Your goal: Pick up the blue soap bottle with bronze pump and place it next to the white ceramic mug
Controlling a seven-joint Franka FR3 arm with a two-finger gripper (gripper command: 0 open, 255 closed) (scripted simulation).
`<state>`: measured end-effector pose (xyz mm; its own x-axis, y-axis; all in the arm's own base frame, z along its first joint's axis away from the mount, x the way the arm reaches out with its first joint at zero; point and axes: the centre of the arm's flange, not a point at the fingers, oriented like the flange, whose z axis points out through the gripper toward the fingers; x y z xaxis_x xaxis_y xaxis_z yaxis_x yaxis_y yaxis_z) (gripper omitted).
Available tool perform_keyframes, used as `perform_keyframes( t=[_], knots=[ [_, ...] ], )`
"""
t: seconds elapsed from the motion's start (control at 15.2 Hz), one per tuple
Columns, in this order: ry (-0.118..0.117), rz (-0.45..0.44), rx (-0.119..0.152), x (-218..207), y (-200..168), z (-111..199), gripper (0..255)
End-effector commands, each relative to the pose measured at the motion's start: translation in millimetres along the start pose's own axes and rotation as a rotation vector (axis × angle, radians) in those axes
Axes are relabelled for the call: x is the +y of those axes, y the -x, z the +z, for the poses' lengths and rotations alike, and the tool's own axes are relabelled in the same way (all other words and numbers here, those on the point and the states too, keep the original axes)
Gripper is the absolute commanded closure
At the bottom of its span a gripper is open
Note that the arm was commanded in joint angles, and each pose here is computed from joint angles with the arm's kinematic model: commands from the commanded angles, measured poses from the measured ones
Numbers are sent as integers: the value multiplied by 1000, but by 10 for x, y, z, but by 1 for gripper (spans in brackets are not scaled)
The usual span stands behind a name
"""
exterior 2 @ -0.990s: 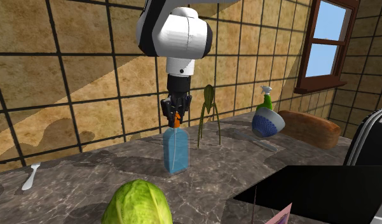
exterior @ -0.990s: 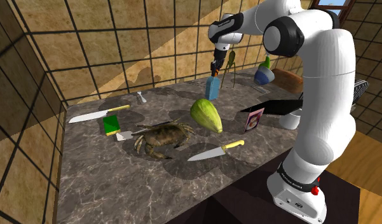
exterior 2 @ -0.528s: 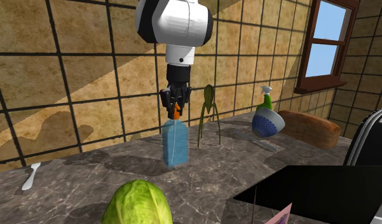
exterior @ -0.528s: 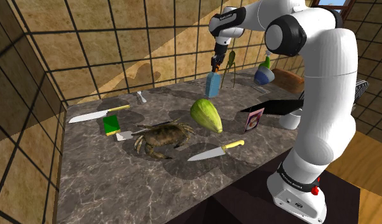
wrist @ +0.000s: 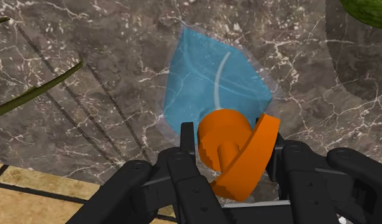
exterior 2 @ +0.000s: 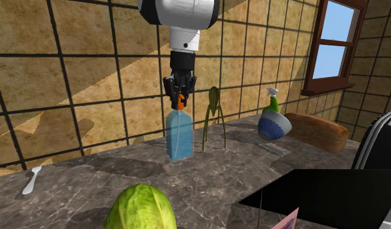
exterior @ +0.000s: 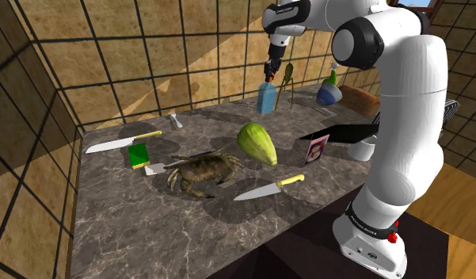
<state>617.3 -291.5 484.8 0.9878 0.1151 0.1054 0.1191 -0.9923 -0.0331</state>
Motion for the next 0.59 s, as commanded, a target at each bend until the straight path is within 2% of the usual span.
perform_keyframes(
  t=[0.0, 0.53],
  knots=[
    [0, 0, 0, -7, -14, -110, 255],
    [0, 0, 0, -21, -58, -530, 255]
  ],
)
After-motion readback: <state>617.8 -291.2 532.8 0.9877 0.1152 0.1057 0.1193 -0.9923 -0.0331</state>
